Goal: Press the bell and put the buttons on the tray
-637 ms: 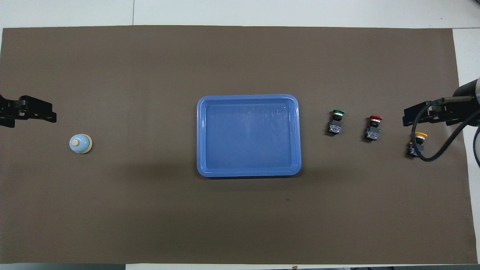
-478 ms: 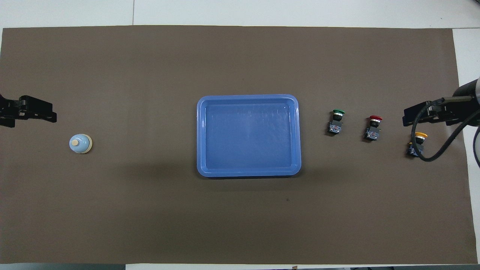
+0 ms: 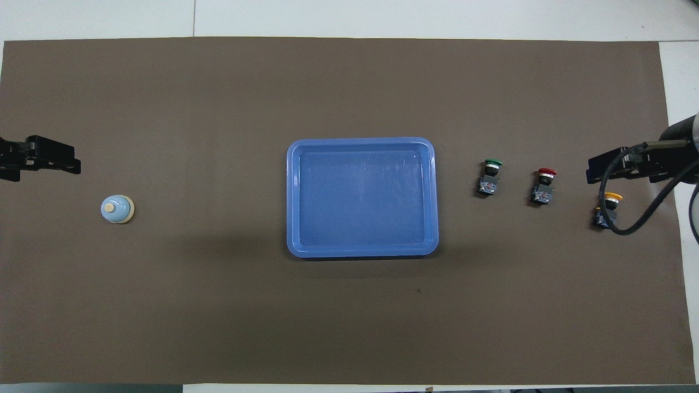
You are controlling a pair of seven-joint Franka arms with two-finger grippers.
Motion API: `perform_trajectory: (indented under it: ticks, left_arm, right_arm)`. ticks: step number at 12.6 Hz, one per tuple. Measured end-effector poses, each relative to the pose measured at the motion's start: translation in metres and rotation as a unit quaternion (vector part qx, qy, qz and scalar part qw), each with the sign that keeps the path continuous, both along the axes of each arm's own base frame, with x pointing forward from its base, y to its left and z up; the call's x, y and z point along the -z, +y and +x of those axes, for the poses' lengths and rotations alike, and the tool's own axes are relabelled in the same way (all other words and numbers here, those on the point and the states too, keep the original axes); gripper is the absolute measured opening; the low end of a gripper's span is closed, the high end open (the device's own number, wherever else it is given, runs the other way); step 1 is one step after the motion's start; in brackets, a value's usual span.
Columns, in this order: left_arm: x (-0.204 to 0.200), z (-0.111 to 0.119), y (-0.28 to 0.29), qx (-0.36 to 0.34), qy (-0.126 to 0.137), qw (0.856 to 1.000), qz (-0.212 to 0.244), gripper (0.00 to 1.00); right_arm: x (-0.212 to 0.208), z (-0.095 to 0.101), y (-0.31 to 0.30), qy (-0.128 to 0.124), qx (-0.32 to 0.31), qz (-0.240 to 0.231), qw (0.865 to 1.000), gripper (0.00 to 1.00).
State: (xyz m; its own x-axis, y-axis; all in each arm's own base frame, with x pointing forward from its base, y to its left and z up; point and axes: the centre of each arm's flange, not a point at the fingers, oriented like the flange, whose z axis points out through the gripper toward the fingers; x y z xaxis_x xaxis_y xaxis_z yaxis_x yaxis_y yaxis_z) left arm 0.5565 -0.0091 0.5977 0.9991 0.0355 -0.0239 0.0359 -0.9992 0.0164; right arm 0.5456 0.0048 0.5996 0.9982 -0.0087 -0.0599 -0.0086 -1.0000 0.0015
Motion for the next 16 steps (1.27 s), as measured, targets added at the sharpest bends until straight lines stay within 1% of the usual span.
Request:
perform_trajectory:
  ticks: [2, 3, 7, 8, 9, 10, 14, 16]
  left_arm:
    - [0.000, 0.000, 0.001, -0.001, -0.002, 1.000, 0.000, 1.00]
    - [0.001, 0.000, 0.001, -0.001, -0.001, 1.000, 0.000, 0.89]
    - [0.016, -0.001, 0.024, -0.002, 0.014, 1.000, 0.007, 0.32]
    - [0.025, -0.001, 0.033, -0.002, 0.017, 1.000, 0.008, 0.22]
    - [0.040, -0.001, 0.044, -0.006, 0.018, 1.000, 0.008, 0.08]
    - [0.059, 0.000, 0.054, -0.010, 0.017, 1.000, 0.008, 0.01]
    - [0.145, 0.008, 0.075, -0.024, 0.021, 0.999, 0.007, 0.01]
    - [0.175, 0.009, 0.080, -0.023, 0.019, 1.000, 0.007, 0.01]
  right_arm:
    - [0.000, 0.000, 0.000, 0.000, 0.000, 0.000, 1.000, 1.00]
    - [0.000, 0.000, 0.000, 0.000, 0.000, 0.000, 1.000, 1.00]
    - [0.000, 0.000, 0.000, 0.000, 0.000, 0.000, 1.000, 1.00]
    - [0.000, 0.000, 0.000, 0.000, 0.000, 0.000, 1.000, 1.00]
    - [0.000, 0.000, 0.000, 0.000, 0.000, 0.000, 1.000, 1.00]
    - [0.000, 0.000, 0.000, 0.000, 0.000, 0.000, 1.000, 1.00]
    - [0.000, 0.000, 0.000, 0.000, 0.000, 0.000, 1.000, 1.00]
    - [0.000, 0.000, 0.000, 0.000, 0.000, 0.000, 1.000, 1.00]
